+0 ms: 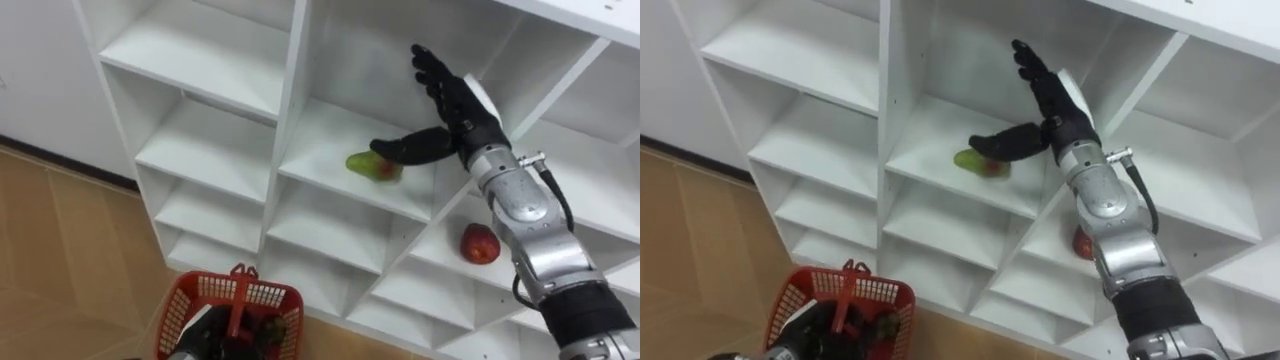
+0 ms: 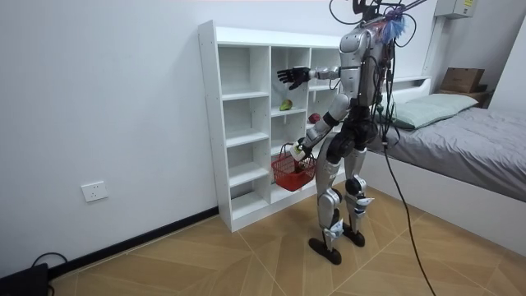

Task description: Collect fruits from the closet

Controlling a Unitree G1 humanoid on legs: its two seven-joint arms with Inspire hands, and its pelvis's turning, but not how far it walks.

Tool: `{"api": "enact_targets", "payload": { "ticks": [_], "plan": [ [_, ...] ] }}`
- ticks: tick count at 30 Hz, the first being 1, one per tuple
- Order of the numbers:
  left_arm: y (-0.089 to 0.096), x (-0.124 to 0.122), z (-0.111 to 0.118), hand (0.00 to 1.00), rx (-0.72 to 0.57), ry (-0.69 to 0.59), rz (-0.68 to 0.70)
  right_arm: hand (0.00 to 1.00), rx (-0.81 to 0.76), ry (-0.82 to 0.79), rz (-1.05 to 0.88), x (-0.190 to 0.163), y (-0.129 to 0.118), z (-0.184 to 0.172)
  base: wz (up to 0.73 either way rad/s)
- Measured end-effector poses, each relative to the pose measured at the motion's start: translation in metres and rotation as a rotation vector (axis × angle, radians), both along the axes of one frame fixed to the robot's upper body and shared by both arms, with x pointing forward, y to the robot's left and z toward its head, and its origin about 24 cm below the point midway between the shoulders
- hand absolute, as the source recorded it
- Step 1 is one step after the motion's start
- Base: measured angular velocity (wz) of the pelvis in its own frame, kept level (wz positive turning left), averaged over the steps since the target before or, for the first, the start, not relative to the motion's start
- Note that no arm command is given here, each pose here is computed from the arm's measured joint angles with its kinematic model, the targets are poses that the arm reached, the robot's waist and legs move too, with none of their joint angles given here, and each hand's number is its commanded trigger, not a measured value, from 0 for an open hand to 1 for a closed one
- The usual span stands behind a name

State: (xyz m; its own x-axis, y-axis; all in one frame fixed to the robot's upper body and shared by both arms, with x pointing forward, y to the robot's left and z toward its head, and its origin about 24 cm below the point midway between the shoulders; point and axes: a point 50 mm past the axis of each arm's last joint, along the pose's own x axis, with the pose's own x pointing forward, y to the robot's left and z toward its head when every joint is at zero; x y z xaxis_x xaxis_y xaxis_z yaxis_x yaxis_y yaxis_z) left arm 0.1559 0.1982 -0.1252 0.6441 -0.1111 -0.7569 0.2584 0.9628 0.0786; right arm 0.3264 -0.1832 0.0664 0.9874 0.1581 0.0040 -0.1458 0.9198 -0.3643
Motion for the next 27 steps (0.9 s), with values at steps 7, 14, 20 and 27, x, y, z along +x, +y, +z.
{"api": "enact_targets", "payload": {
  "ticks": [7, 14, 20, 27],
  "plan": [
    [0.000, 0.000, 0.000, 1.00, 0.001, 0.001, -0.001, 0.00, -0.010, 0.012, -0.014, 0.003, -0.006, 0.000, 0.01],
    [0.000, -0.001, -0.001, 1.00, 0.002, 0.010, 0.001, 0.00, -0.030, 0.080, -0.027, 0.004, -0.012, -0.011, 0.07],
    [0.001, -0.002, -0.002, 1.00, 0.002, 0.026, -0.001, 0.00, -0.074, 0.129, -0.026, 0.010, -0.015, -0.014, 0.03],
    [-0.001, -0.004, -0.003, 1.00, -0.015, 0.053, -0.036, 0.00, -0.109, 0.168, -0.021, 0.010, -0.017, -0.020, 0.00]
  ]
}}
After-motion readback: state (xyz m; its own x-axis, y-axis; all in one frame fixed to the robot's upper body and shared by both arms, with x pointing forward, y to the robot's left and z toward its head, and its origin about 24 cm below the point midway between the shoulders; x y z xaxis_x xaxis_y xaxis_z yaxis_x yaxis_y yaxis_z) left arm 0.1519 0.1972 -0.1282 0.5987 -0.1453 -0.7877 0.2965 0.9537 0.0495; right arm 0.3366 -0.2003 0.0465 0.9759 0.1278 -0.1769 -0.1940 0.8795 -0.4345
